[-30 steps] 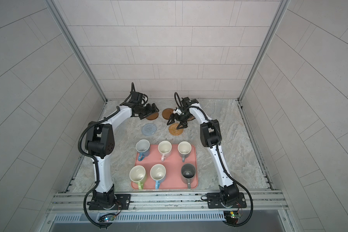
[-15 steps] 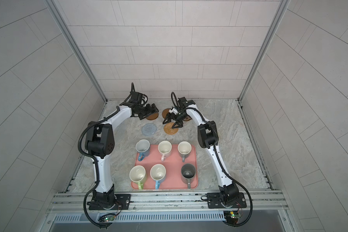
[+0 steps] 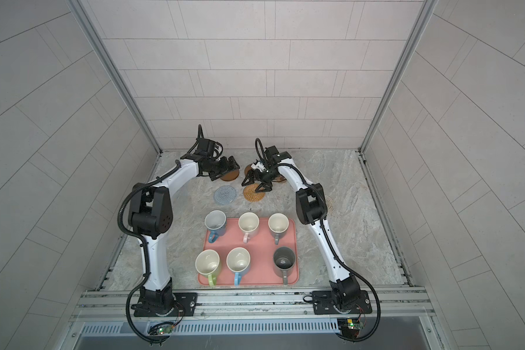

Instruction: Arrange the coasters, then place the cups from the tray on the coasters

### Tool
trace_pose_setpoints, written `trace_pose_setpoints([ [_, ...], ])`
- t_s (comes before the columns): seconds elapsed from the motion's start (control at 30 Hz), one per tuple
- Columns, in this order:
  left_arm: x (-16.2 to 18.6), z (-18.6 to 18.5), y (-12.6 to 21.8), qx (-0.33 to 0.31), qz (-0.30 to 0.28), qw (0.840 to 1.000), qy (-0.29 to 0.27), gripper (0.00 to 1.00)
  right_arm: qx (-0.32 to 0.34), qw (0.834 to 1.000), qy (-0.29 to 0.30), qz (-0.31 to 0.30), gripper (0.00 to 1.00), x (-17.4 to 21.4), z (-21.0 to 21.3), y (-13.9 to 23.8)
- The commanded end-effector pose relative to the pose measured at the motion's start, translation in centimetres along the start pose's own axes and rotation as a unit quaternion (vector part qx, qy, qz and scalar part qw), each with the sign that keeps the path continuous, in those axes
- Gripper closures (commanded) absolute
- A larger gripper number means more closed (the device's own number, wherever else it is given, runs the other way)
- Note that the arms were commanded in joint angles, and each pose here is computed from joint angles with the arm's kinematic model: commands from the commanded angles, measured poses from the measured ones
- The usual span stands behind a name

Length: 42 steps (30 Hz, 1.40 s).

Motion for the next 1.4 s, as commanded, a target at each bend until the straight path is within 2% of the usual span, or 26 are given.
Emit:
trace_pose_setpoints([
  [0.0, -0.4, -0.3, 0.7, 0.008, -0.008, 1.000, 0.002, 0.00, 0.043, 0.998, -0.029, 0.034, 0.00, 1.7, -4.0, -3.3],
  [1.37, -0.2, -0.2, 0.8, 0.011, -0.012, 1.000, 0.005, 0.00, 0.037, 0.995, -0.034, 0.087, 0.01, 4.1, -2.8, -3.1],
])
Point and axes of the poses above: each gripper's point midway between its finger pads, its own y axis back along the fingers, its own z axis along the line the jaws close on, x = y × z, the point moved 6 cm from there along y, back along the fingers, and after that the axes turned 12 degrees about y, right-handed, at the moved point
